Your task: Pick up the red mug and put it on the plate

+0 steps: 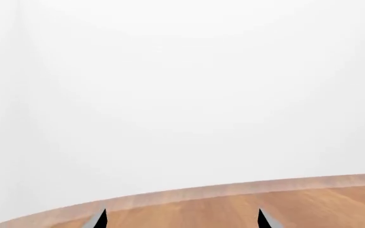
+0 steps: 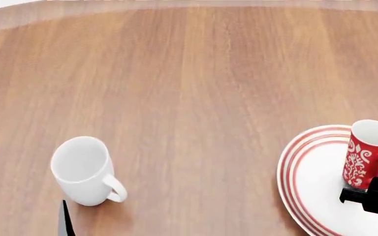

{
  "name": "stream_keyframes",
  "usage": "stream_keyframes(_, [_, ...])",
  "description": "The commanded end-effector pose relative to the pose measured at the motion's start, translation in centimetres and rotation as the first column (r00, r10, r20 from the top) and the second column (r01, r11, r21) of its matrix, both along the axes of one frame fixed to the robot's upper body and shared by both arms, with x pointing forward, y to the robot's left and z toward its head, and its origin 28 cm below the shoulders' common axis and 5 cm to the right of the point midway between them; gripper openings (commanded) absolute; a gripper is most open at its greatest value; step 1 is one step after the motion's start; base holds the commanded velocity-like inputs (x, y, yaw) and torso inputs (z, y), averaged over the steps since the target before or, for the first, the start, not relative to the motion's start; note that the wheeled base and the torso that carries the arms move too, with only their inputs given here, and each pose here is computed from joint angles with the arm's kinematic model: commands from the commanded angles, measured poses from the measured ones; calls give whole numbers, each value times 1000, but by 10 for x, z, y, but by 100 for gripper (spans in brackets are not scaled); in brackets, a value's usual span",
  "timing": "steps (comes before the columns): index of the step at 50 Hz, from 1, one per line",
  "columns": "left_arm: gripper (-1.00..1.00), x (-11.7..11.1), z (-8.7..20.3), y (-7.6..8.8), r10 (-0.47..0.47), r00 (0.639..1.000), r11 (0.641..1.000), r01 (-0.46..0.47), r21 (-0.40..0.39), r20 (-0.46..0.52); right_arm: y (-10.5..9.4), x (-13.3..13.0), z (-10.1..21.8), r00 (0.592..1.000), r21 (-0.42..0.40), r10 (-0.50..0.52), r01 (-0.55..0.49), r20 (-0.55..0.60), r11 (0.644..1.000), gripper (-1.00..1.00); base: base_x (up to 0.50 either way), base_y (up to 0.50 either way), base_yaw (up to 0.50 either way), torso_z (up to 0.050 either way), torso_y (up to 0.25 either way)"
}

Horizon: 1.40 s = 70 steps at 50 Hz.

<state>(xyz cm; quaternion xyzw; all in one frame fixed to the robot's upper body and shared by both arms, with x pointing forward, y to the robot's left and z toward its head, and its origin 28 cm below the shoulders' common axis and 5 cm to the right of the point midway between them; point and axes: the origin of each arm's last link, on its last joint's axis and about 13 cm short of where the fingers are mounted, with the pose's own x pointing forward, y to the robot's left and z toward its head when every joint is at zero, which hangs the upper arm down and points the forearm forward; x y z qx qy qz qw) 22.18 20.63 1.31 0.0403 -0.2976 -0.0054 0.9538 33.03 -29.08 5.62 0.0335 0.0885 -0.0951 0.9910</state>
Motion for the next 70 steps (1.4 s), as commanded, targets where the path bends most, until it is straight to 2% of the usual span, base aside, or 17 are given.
stream_keyframes(1, [100,0,0,0,-5,1000,1000,6,-8,11,0,1,1,1000,3,-5,5,9,1000,-100,0,0,0,0,-31])
stream_keyframes(14, [100,0,0,0,-10,1000,1000,11,-14,11,2,-2,-4,1000,11,7,-7,-10,1000,-100,0,0,0,0,0])
stream_keyframes(23, [100,0,0,0,-12,1000,1000,12,-12,9,4,-6,-13,994,2,71,-72,-81,997,-100,0,0,0,0,0])
stream_keyframes(24, [100,0,0,0,-12,1000,1000,12,-13,8,5,-7,-15,994,-10,76,-78,-84,997,100,0,0,0,0,0])
stream_keyframes(31, [100,0,0,0,-13,1000,1000,13,-12,8,4,-16,-25,987,19,120,-119,-104,993,100,0,0,0,0,0])
stream_keyframes(48, [100,0,0,0,-13,1000,1000,14,-11,12,-8,-35,-39,992,86,103,-96,-71,992,100,0,0,0,0,0])
stream_keyframes(64, [100,0,0,0,-14,1000,1000,14,-13,6,-15,-36,-33,992,68,123,-124,16,990,100,0,0,0,0,0])
stream_keyframes(70, [100,0,0,0,-11,1000,1000,11,-4,-19,-18,-36,-29,981,6,167,-169,100,986,100,0,0,0,0,0])
